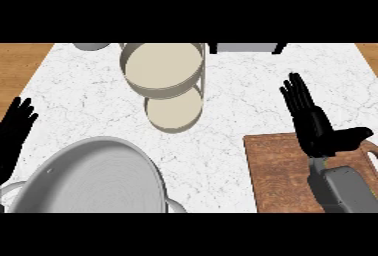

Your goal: Pick the squash from the cutting board and place it in the tiered basket

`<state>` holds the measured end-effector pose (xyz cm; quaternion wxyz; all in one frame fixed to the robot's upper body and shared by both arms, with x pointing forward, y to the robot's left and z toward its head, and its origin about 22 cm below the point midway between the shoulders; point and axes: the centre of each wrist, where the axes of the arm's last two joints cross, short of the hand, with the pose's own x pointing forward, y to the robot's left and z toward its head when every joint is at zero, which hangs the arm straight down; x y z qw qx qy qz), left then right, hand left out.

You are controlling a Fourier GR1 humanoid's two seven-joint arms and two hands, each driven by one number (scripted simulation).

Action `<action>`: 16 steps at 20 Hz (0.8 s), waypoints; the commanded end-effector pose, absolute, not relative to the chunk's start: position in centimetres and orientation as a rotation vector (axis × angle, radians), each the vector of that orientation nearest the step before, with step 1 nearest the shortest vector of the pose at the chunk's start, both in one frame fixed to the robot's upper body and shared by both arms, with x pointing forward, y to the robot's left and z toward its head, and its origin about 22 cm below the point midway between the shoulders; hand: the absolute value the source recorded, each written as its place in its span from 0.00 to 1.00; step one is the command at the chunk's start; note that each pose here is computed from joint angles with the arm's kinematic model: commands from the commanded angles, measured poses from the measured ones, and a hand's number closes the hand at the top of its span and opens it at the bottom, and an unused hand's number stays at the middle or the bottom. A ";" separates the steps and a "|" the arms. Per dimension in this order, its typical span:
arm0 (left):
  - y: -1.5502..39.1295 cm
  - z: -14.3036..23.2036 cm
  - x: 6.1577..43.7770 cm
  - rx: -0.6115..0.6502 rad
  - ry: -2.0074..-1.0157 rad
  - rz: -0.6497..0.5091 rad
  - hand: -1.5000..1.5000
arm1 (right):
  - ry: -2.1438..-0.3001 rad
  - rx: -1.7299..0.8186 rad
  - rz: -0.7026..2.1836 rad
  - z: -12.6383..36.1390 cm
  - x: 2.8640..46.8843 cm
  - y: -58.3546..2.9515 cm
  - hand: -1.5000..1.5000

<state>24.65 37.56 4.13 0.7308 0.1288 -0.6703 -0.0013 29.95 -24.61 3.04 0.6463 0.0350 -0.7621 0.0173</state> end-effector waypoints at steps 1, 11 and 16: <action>36.9 4.2 24.7 0.265 -1.519 -0.036 0.50 | -1.738 0.046 -0.015 4.0 31.2 -23.6 0.00; 24.9 -0.3 25.7 -0.068 -1.550 -0.229 0.50 | -1.583 -0.394 -0.328 0.4 32.5 -25.2 0.00; 25.6 -0.5 25.6 -0.049 -1.522 -0.213 0.50 | -1.652 -0.592 -0.102 2.7 31.5 -26.2 0.00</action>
